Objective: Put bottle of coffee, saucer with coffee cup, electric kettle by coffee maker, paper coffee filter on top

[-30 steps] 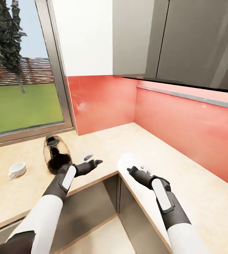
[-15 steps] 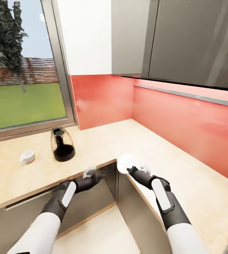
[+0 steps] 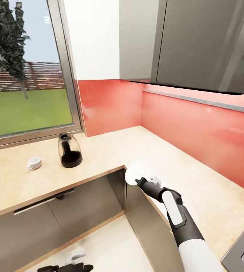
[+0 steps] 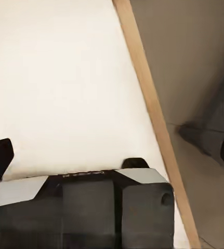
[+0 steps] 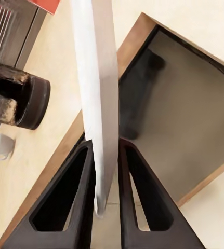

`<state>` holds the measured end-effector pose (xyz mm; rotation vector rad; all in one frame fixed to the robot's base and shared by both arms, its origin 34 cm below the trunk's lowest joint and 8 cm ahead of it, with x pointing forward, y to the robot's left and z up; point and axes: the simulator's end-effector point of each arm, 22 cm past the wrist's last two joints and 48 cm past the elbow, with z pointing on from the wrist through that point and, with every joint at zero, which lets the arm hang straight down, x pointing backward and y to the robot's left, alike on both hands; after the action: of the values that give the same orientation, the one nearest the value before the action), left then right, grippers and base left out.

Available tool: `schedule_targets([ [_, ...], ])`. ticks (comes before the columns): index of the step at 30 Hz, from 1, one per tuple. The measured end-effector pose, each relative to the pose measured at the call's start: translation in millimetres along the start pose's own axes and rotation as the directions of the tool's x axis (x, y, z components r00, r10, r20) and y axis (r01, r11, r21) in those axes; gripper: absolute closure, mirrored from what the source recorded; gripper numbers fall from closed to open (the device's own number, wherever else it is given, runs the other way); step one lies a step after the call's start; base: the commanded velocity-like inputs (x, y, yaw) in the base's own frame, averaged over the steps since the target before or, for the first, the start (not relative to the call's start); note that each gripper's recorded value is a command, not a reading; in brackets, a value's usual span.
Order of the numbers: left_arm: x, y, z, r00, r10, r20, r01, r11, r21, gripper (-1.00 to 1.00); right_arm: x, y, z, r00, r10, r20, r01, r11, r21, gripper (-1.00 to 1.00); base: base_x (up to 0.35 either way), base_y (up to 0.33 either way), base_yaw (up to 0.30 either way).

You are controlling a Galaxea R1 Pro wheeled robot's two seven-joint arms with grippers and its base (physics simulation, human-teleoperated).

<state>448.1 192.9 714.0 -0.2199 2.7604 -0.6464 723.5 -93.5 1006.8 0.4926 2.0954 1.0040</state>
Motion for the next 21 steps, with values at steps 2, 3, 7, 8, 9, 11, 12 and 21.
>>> schedule_targets([
  [2,52,41,-3.0,0.997,-0.025,-0.074,0.021,0.998,-0.062,-1.0,-6,6,-2.1,1.0,-0.007,0.013,0.008,1.0,-0.01,1.0,0.0,0.0,0.0],
  [3,71,55,-4.2,0.995,-0.036,-0.095,0.028,0.996,-0.088,-1.0,-9,9,-3.4,1.0,-0.012,0.021,0.013,1.0,-0.016,1.0,0.0,0.0,0.0],
  [7,133,114,-14.0,0.986,-0.07,-0.154,0.028,0.966,-0.257,-1.0,-14,24,-5.9,0.999,-0.042,0.032,0.043,0.998,-0.04,1.0,0.0,0.0,0.0],
  [8,155,141,-23.0,0.981,-0.081,-0.176,0.013,0.933,-0.359,-1.0,-10,32,-4.8,0.998,-0.06,0.023,0.061,0.997,-0.052,1.0,0.0,0.0,0.0],
  [9,171,160,-31.8,0.977,-0.094,-0.194,0.001,0.901,-0.434,-1.0,-9,36,-4.8,0.997,-0.071,0.021,0.072,0.996,-0.059,1.0,0.0,0.0,0.071],
  [11,200,188,-51.3,0.968,-0.114,-0.222,-0.025,0.84,-0.542,-1.0,-10,43,-5.7,0.996,-0.083,0.022,0.085,0.994,-0.069,1.0,0.0,0.0,0.165],
  [12,207,194,-56.0,0.968,-0.114,-0.223,-0.032,0.827,-0.561,-1.0,-8,44,-5.6,0.996,-0.085,0.015,0.086,0.994,-0.07,1.0,0.0,0.0,0.22],
  [21,226,220,-78.5,0.976,-0.093,-0.198,-0.059,0.756,-0.651,-1.0,31,59,-0.7,0.984,-0.145,-0.104,0.135,0.986,-0.096,1.0,0.0,0.0,0.264],
])
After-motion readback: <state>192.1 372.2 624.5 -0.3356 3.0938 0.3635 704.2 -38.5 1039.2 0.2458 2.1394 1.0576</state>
